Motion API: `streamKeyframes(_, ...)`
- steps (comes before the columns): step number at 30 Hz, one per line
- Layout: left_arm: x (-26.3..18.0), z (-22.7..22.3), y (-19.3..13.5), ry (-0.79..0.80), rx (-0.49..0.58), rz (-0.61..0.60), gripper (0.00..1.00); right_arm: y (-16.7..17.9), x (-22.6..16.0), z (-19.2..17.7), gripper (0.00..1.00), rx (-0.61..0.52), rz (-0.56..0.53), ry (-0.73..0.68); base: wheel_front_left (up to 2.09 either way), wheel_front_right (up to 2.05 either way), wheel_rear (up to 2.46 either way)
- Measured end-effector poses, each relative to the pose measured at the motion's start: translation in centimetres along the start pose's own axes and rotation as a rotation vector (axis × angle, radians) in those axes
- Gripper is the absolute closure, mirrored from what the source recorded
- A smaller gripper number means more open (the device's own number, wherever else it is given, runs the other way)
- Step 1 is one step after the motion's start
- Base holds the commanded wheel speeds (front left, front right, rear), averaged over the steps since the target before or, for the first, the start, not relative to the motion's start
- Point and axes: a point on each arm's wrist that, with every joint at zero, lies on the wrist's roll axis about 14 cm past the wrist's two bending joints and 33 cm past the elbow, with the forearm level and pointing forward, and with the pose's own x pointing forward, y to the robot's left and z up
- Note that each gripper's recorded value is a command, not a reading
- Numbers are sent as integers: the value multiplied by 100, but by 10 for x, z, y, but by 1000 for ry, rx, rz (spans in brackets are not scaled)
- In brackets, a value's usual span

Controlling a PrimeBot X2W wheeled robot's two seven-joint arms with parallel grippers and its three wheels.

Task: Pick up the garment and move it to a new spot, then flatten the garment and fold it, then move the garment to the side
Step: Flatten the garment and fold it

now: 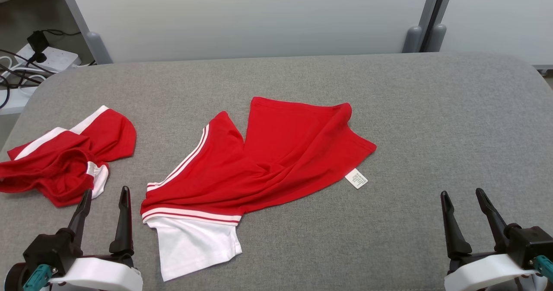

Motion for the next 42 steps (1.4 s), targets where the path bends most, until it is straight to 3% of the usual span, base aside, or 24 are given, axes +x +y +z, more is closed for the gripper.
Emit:
streamKeyframes(15,-8,-25,-8,120,-36,-20,0,5,11,-8,0,-10,33,31,0,0,0)
streamKeyframes(22,-17,-64,-37,326,-126,-106,0,13,62,-25,0,-95,147,112,0,0,0)
streamKeyframes(32,-27,-120,-23,530,-183,-53,0,38,117,-69,0,-171,287,283,0,0,0)
streamKeyframes(42,-31,-156,-25,665,-231,-47,0,42,146,-102,0,-205,332,403,0,0,0)
